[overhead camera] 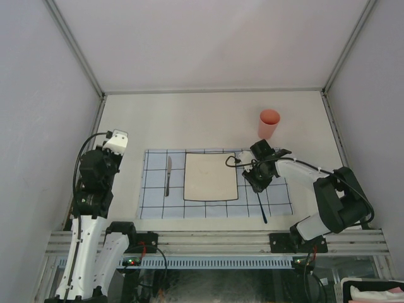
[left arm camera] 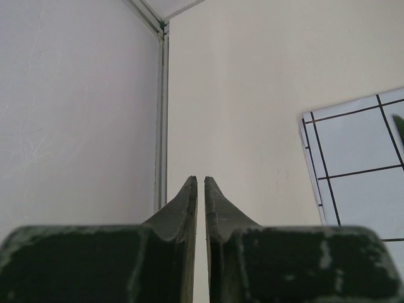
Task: Set the dinner table for one person
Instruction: Adjust the spoon with the napkin.
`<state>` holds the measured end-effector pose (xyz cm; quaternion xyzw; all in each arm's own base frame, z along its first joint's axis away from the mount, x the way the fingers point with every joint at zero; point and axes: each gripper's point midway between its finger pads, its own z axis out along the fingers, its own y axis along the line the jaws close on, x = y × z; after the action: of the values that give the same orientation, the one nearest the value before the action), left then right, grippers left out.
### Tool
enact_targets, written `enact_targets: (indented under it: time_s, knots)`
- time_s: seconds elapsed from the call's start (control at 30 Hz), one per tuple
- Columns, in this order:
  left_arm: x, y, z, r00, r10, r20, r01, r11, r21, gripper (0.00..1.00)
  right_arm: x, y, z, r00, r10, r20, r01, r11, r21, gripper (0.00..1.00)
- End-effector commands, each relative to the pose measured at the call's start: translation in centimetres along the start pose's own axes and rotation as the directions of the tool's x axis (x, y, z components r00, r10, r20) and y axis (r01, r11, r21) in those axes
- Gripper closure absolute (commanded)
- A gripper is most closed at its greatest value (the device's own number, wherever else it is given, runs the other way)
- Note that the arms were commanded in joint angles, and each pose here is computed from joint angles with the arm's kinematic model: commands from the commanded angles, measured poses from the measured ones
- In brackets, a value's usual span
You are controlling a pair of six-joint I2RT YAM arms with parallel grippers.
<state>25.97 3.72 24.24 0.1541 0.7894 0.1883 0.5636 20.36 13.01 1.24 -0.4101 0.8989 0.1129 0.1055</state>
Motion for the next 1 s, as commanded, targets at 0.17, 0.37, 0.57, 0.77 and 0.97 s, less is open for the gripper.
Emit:
enact_targets:
  time_s: [0.17, 0.37, 0.57, 0.77, 0.97]
  knots:
    - [-0.5, 0.1, 0.1, 1.000, 0.017, 0.023, -0.017, 1.000, -0.006, 0.88, -0.1, 1.0, 0.3, 1.000, 0.028, -0.004, -0.028, 0.997, -0.065, 0.83]
    - [-0.5, 0.1, 0.0, 1.000, 0.021, 0.021, -0.021, 1.000, -0.002, 0.88, -0.9, 0.6, -0.7, 0.999, 0.010, 0.034, -0.009, 0.999, -0.032, 0.83]
    - [-0.4, -0.1, 0.0, 1.000, 0.021, 0.021, -0.022, 1.000, 0.007, 0.88, -2.1, 0.6, -2.9, 0.995, -0.023, 0.095, 0.022, 1.000, 0.006, 0.84]
    - [-1.0, -0.2, 0.1, 0.999, 0.006, 0.032, -0.007, 1.000, 0.020, 0.88, -3.0, 0.6, -4.3, 0.991, -0.037, 0.130, 0.035, 0.999, 0.019, 0.91]
    - [-1.2, 0.0, -0.1, 0.999, 0.010, 0.037, -0.010, 1.000, 0.017, 0.88, -1.9, 1.2, -3.4, 0.996, -0.050, 0.080, 0.049, 0.999, 0.007, 0.65]
